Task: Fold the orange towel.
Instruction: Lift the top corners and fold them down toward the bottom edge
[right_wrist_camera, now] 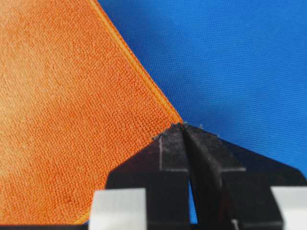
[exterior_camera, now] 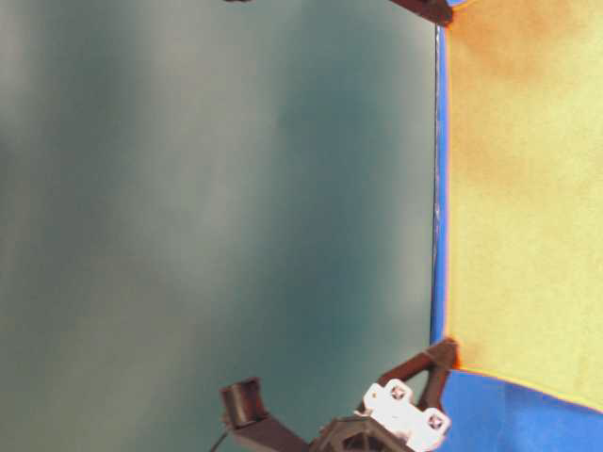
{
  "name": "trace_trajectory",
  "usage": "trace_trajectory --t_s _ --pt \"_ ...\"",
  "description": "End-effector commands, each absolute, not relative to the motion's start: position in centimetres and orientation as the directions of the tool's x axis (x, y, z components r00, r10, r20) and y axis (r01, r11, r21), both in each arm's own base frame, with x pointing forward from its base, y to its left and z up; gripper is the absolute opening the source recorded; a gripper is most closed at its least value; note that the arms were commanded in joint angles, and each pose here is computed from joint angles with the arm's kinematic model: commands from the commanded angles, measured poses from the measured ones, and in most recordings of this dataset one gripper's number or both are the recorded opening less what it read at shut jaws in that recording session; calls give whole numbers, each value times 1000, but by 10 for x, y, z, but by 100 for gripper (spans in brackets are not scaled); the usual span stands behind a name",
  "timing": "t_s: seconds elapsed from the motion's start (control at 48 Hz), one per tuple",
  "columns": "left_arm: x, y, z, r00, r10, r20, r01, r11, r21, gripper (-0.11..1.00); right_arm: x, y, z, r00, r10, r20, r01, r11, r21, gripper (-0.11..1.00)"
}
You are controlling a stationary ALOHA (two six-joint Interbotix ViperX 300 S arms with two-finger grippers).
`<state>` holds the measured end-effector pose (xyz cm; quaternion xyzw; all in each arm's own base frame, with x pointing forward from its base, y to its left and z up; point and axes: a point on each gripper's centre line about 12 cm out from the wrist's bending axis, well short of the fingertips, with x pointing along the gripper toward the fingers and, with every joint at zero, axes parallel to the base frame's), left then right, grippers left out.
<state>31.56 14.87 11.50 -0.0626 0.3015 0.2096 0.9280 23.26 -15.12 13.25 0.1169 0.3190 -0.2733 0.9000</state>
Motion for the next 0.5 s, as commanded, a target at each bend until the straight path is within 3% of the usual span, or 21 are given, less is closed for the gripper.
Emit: trace_trajectory --t_s 0.0,0.229,0.48 --pt "319 150 129 753 362 -549 -419 908 23 2 232 -152 141 660 -429 -616 569 822 38 2" --pt "321 141 132 764 342 -547 -395 918 22 2 234 -149 143 668 -421 -613 560 827 43 2" --pt "325 97 149 801 243 -547 -273 962 27 2 238 -115 160 690 -335 -641 494 866 79 2"
